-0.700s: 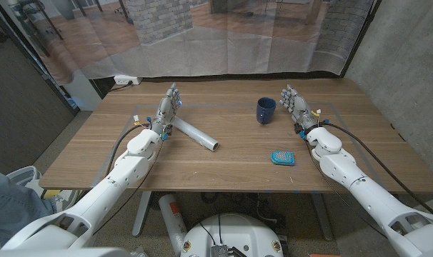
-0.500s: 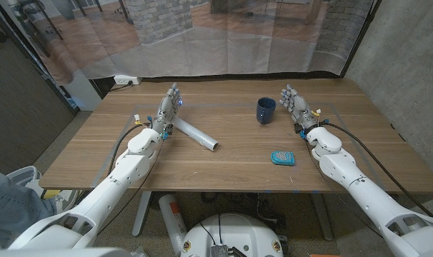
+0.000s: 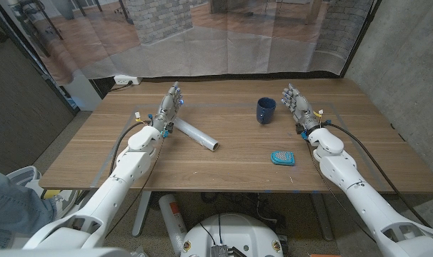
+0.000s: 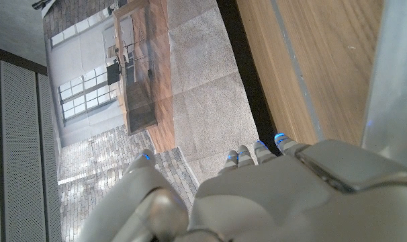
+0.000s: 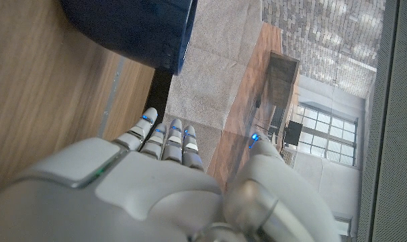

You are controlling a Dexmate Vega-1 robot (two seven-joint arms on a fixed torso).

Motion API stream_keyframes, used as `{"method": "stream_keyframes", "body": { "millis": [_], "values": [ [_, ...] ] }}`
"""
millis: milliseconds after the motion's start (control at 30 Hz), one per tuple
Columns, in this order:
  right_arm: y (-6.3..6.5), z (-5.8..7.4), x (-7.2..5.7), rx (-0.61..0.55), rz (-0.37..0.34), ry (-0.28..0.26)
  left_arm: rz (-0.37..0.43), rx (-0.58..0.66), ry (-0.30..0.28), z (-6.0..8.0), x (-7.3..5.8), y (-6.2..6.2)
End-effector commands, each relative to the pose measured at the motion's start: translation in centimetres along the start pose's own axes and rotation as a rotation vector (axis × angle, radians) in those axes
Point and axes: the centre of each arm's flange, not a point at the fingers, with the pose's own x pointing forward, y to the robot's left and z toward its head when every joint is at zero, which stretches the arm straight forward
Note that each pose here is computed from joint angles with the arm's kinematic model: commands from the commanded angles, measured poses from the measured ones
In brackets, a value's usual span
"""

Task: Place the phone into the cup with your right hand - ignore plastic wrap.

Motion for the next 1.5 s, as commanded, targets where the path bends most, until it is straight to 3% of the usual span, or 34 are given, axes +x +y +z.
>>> {"method": "stream_keyframes", "body": {
  "millis": [33,700,1133,1500],
  "values": [
    [-0.7,0.4,-1.1,-0.029,-0.005,-0.01,-0.01,0.009,0.014,0.1,0.0,-0.3],
    [-1.3,0.7,-2.5,-0.027,-0.015,-0.036,0.004,0.016,0.002,0.5,-1.1,-0.6],
    [-1.4,1.0,-4.4,-0.016,-0.02,-0.061,0.0,0.008,0.0,0.5,-1.0,-0.7],
    [-1.1,1.4,-4.8,-0.026,-0.025,-0.078,-0.002,0.001,-0.006,0.4,-0.5,-0.7]
  ]
}}
